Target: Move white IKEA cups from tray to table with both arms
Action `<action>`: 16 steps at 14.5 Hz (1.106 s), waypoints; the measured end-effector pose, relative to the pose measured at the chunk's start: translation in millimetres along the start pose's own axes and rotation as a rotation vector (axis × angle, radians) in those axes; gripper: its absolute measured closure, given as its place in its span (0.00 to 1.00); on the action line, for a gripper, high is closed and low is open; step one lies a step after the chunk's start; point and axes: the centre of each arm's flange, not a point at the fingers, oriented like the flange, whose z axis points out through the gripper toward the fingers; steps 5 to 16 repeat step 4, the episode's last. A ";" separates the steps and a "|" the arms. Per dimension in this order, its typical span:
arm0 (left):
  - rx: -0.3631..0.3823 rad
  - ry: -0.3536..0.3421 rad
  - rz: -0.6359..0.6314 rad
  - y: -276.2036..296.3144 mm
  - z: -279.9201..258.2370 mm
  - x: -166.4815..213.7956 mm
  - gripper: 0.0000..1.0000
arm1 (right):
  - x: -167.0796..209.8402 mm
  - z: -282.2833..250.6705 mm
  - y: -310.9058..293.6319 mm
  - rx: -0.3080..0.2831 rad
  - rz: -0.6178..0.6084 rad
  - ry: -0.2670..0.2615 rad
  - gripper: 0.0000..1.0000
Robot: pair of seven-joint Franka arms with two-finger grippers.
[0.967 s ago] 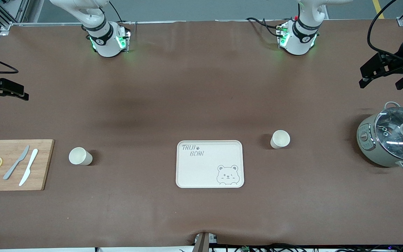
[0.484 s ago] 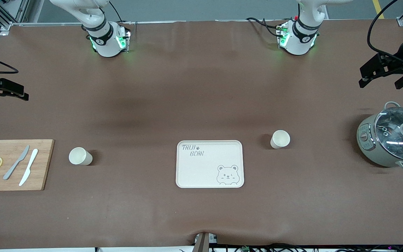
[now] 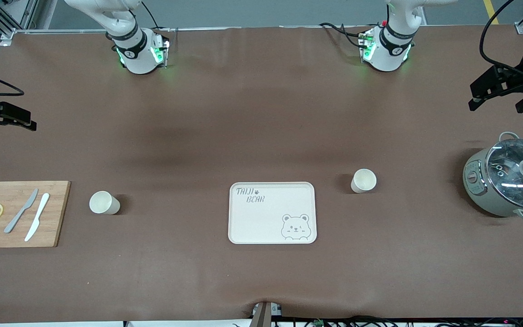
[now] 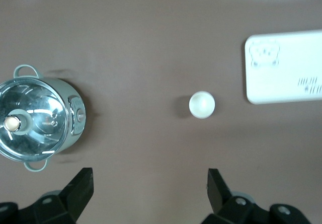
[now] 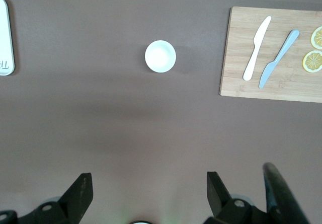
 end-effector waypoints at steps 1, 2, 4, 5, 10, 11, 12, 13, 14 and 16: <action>0.000 -0.017 0.024 -0.7 1.5 -1.9 0.00 | 0.4 -0.3 -0.1 -0.001 0.000 0.003 0.00; -0.001 -0.029 0.043 -1.3 2.6 -3.2 0.00 | 0.6 -0.4 -0.1 -0.001 0.000 0.005 0.00; -0.001 -0.045 0.059 -1.7 3.9 -4.9 0.00 | 1.0 -0.8 0.0 -0.002 0.000 0.009 0.00; -0.001 -0.045 0.059 -1.7 3.9 -4.9 0.00 | 1.0 -0.8 0.0 -0.002 0.000 0.009 0.00; -0.001 -0.045 0.059 -1.7 3.9 -4.9 0.00 | 1.0 -0.8 0.0 -0.002 0.000 0.009 0.00; -0.001 -0.045 0.059 -1.7 3.9 -4.9 0.00 | 1.0 -0.8 0.0 -0.002 0.000 0.009 0.00; -0.001 -0.045 0.059 -1.7 3.9 -4.9 0.00 | 1.0 -0.8 0.0 -0.002 0.000 0.009 0.00; -0.001 -0.045 0.059 -1.7 3.9 -4.9 0.00 | 1.0 -0.8 0.0 -0.002 0.000 0.009 0.00; -0.001 -0.045 0.059 -1.7 3.9 -4.9 0.00 | 1.0 -0.8 0.0 -0.002 0.000 0.009 0.00; -0.001 -0.045 0.059 -1.7 3.9 -4.9 0.00 | 1.0 -0.8 0.0 -0.002 0.000 0.009 0.00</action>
